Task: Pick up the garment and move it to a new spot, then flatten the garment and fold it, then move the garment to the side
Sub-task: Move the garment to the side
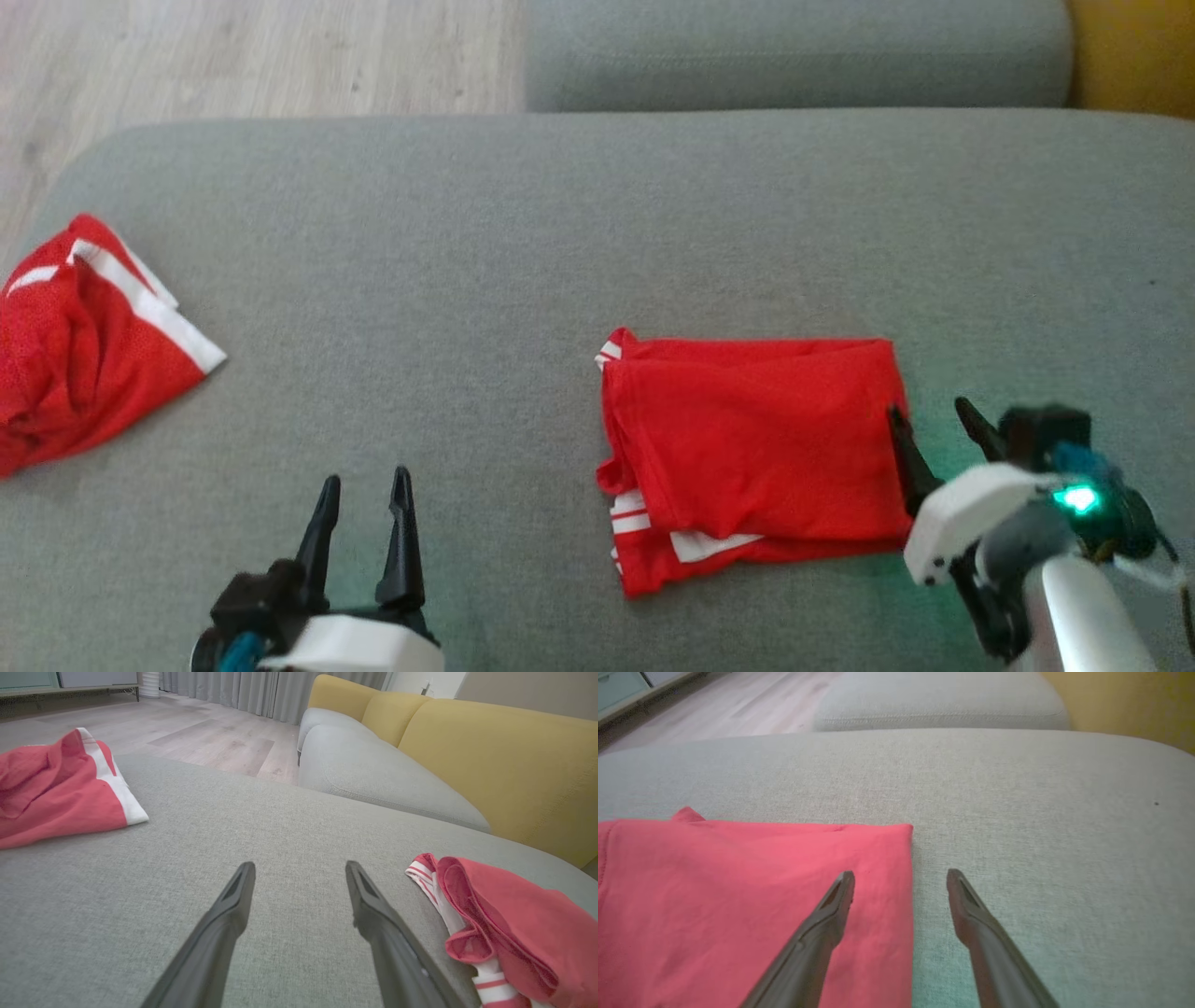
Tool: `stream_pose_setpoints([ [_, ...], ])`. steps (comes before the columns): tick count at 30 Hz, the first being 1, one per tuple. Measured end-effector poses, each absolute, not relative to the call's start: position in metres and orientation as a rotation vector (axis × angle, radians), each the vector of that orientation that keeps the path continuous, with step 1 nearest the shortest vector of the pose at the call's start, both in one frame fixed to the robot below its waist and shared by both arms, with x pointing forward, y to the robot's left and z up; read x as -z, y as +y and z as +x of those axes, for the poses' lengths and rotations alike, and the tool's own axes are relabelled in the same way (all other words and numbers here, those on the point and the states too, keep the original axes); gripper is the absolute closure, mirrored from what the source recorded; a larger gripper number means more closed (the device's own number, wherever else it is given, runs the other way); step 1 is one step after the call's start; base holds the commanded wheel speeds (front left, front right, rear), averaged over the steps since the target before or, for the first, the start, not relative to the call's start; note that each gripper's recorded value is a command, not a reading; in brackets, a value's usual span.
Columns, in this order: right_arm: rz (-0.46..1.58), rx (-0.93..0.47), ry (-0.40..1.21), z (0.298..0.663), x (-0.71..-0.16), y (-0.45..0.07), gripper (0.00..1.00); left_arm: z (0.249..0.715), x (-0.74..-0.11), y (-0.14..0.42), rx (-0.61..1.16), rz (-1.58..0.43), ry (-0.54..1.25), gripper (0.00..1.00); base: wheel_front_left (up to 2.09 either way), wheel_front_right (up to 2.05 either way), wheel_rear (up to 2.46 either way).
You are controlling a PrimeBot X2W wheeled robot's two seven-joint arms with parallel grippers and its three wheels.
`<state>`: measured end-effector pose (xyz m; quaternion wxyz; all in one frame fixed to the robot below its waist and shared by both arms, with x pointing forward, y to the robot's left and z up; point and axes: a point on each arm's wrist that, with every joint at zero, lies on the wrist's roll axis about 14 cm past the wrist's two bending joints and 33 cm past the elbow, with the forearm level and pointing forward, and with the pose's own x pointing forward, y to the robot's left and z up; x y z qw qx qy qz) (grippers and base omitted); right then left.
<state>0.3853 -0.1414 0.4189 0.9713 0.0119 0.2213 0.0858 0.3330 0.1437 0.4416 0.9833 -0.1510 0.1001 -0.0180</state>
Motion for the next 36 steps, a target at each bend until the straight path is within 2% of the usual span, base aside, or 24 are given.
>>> stream_pose_setpoints([
  [9, -0.008, -0.217, 0.717, 0.395, -0.374, -0.127, 0.0, 0.345, -0.43, 0.151, -0.004, -0.313, 0.233, 0.0, 0.0, 0.0, 0.0],
  [13, 0.014, -0.235, 0.753, 0.405, -0.368, -0.121, 0.0, 0.348, -0.424, 0.153, -0.012, -0.312, 0.245, 0.0, 0.0, 0.0, 0.0],
  [14, 0.019, -0.239, 0.753, 0.408, -0.368, -0.12, 0.46, 0.348, -0.423, 0.153, -0.014, -0.308, 0.25, 0.0, 0.0, 0.0, 0.0],
  [15, 0.021, -0.241, 0.753, 0.41, -0.368, -0.12, 0.68, 0.349, -0.422, 0.154, -0.014, -0.303, 0.252, 0.0, 0.0, 0.0, 0.0],
  [16, 0.023, -0.242, 0.75, 0.412, -0.368, -0.12, 1.0, 0.351, -0.422, 0.154, -0.012, -0.298, 0.251, 0.0, 0.0, 0.0, 0.0],
  [21, 0.036, -0.225, 0.724, 0.419, -0.371, -0.125, 1.0, 0.362, -0.423, 0.146, 0.026, -0.284, 0.241, 0.0, 0.0, 0.0, 0.0],
  [26, 0.053, -0.144, 0.65, 0.439, -0.386, -0.153, 1.0, 0.385, -0.428, 0.122, 0.115, -0.273, 0.22, 0.0, 0.0, 0.0, 0.0],
  [31, 0.027, -0.025, 0.534, 0.462, -0.417, -0.204, 1.0, 0.413, -0.429, 0.081, 0.254, -0.258, 0.212, 0.0, 0.0, 0.0, 0.0],
  [36, 0.002, 0.114, 0.502, 0.453, -0.425, -0.261, 1.0, 0.436, -0.425, 0.036, 0.414, -0.232, 0.228, 0.0, 0.0, 0.0, 0.0],
])
